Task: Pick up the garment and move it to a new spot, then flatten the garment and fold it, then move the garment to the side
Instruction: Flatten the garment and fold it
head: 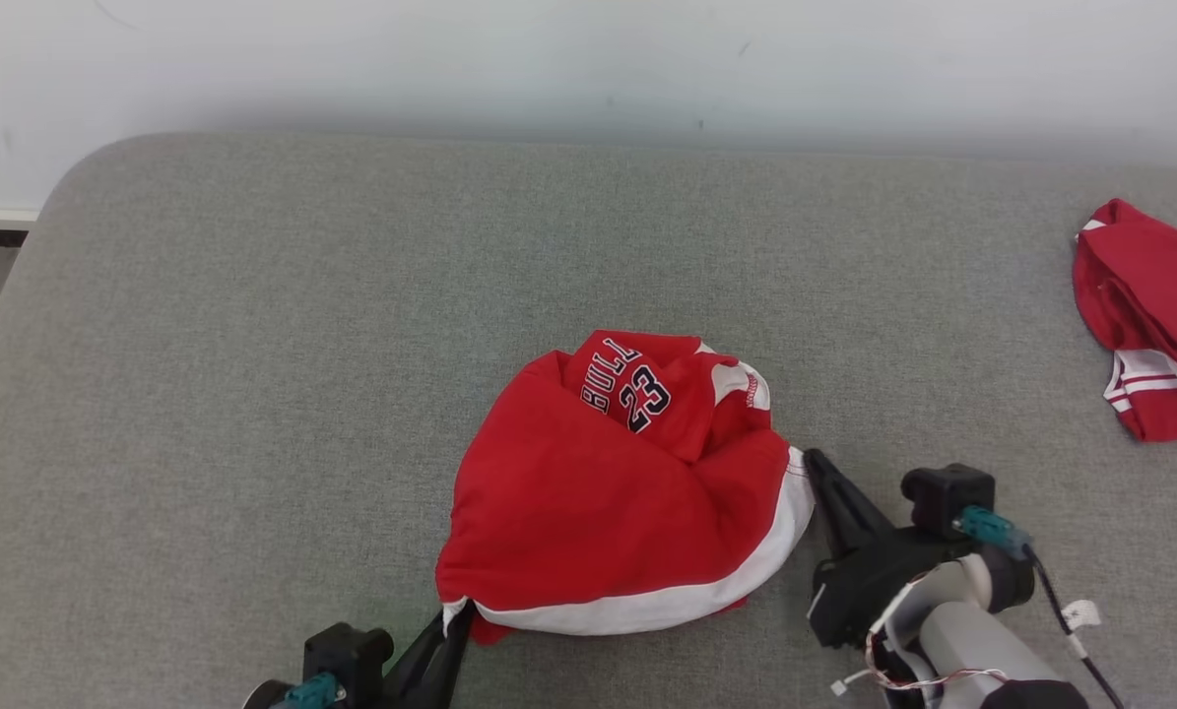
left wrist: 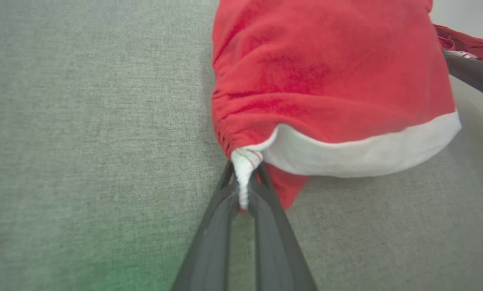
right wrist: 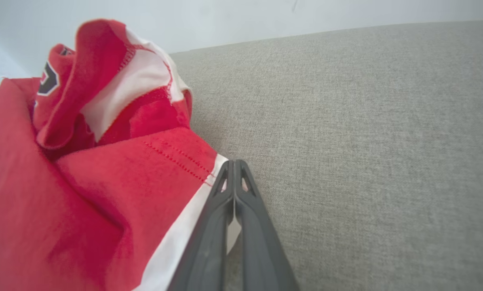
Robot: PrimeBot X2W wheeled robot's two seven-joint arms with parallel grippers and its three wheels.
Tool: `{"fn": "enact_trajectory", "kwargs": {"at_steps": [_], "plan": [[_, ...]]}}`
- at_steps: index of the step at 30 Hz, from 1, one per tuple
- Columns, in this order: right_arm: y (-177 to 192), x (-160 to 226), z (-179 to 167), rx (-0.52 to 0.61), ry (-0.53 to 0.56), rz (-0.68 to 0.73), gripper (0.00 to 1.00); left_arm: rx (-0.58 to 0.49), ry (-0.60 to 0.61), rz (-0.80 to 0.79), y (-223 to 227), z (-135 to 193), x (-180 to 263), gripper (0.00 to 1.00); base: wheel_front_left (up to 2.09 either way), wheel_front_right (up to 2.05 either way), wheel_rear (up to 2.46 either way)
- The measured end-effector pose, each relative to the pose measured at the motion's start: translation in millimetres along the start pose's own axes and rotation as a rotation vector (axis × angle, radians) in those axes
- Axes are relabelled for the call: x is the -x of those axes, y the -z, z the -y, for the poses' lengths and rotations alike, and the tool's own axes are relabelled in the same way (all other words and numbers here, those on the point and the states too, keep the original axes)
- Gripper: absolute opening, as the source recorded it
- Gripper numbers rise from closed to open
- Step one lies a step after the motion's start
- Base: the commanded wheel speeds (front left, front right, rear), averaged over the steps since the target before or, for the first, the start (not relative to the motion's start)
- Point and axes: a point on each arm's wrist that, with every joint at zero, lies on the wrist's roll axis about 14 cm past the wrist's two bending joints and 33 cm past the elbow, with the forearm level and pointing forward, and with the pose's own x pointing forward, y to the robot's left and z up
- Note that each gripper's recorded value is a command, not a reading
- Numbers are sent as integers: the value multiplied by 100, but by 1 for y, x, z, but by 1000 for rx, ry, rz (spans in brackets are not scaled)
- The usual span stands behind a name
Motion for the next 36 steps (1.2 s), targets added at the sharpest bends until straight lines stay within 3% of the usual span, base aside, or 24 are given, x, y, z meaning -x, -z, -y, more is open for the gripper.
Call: {"fn": "enact_trajectory", "kwargs": {"at_steps": [5, 17, 18, 19, 20, 21, 36], "plan": [[-26, 10, 10, -24, 20, 99, 0, -3, 7, 68, -16, 4, 8, 0, 0, 0, 0], [-36, 33, 16, -55, 44, 165, 0, -87, 41, 168, -52, 7, 8, 0, 0, 0, 0], [-37, 34, 17, -54, 47, 169, 0, -86, 36, 160, -49, 5, 8, 25, 0, 0, 0], [-38, 35, 18, -54, 50, 173, 0, -84, 31, 158, -48, 3, 8, 82, 0, 0, 0], [-41, 36, 20, -48, 54, 181, 81, -85, 24, 158, -49, 1, 8, 100, 0, 0, 0], [-44, 37, 20, -39, 56, 192, 100, -84, 13, 164, -50, -1, 8, 100, 0, 0, 0], [-68, 82, 43, 13, 145, 310, 100, -55, -141, 367, -97, -31, 49, 100, 0, 0, 0]]}}
